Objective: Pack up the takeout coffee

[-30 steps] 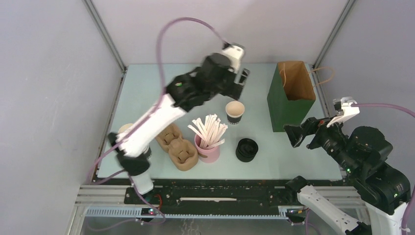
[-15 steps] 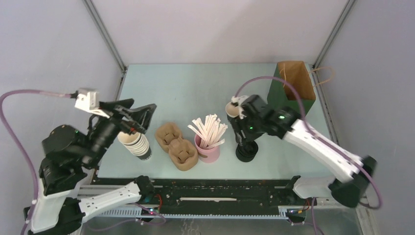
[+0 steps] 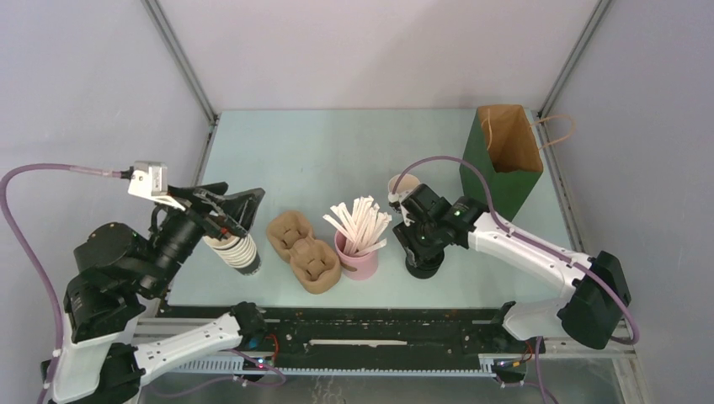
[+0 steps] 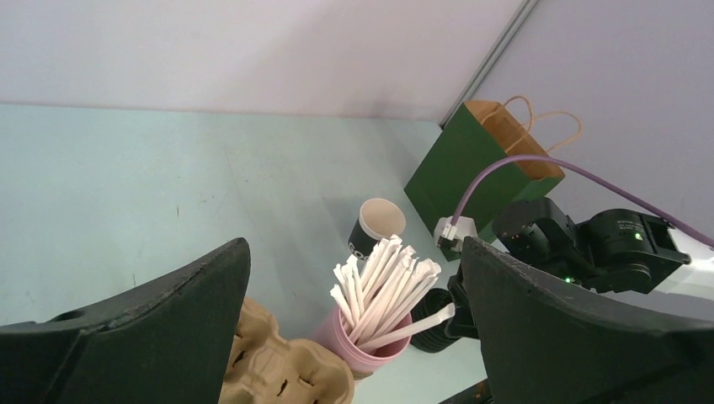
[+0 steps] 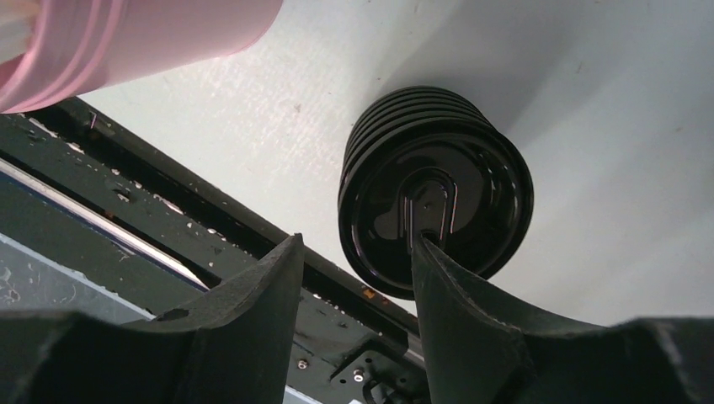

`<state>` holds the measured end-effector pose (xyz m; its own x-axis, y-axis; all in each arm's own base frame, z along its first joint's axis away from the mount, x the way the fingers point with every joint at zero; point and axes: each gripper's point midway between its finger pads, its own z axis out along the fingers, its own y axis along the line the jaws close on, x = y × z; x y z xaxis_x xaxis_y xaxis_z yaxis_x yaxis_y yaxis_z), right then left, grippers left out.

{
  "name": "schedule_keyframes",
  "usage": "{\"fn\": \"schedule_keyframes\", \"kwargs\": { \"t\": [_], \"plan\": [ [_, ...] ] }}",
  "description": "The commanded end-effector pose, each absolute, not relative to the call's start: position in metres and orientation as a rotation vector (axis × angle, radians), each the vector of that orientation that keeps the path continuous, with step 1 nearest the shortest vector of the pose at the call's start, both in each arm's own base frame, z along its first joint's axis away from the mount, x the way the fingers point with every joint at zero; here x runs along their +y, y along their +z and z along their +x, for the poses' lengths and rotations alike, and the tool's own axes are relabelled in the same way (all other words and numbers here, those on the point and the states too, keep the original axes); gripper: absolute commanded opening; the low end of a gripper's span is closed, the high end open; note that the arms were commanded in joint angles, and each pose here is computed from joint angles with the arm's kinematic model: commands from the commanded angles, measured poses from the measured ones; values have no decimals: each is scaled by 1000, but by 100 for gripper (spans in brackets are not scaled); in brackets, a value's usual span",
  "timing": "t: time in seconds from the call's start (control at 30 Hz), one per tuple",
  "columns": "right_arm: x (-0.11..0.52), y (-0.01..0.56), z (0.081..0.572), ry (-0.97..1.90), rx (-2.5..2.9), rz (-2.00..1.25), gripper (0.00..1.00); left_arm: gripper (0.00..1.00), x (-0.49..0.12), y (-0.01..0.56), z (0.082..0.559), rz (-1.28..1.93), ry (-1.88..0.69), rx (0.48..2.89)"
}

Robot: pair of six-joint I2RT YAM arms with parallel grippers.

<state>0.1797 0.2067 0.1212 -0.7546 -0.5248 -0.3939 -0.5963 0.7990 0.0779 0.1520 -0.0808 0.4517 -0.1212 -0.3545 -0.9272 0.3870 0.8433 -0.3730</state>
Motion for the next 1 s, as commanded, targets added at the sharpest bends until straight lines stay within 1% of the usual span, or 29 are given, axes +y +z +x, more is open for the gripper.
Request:
{"fn": "schedule_keyframes", "kwargs": {
  "t": [0.0, 0.2, 0.4, 0.5, 0.9, 0.97],
  "plan": [
    [221, 128, 183, 376, 2544, -882, 58, 100, -96, 443, 161, 40, -618, 1612],
    [214, 122, 183, 348, 2551, -865, 51, 100, -96, 446, 161, 43, -622, 1608],
    [214, 119, 182, 345, 2553, -871, 46, 100, -97, 444, 162, 43, -610, 1613],
    [213, 115, 181, 336, 2565, -882, 42, 100, -99, 444, 163, 51, -606, 1618],
    [212, 108, 176, 333, 2581, -895, 41, 100, -101, 443, 164, 61, -603, 1623],
    [211, 107, 177, 333, 2580, -893, 39, 100, -101, 443, 164, 63, -604, 1624]
  ]
}}
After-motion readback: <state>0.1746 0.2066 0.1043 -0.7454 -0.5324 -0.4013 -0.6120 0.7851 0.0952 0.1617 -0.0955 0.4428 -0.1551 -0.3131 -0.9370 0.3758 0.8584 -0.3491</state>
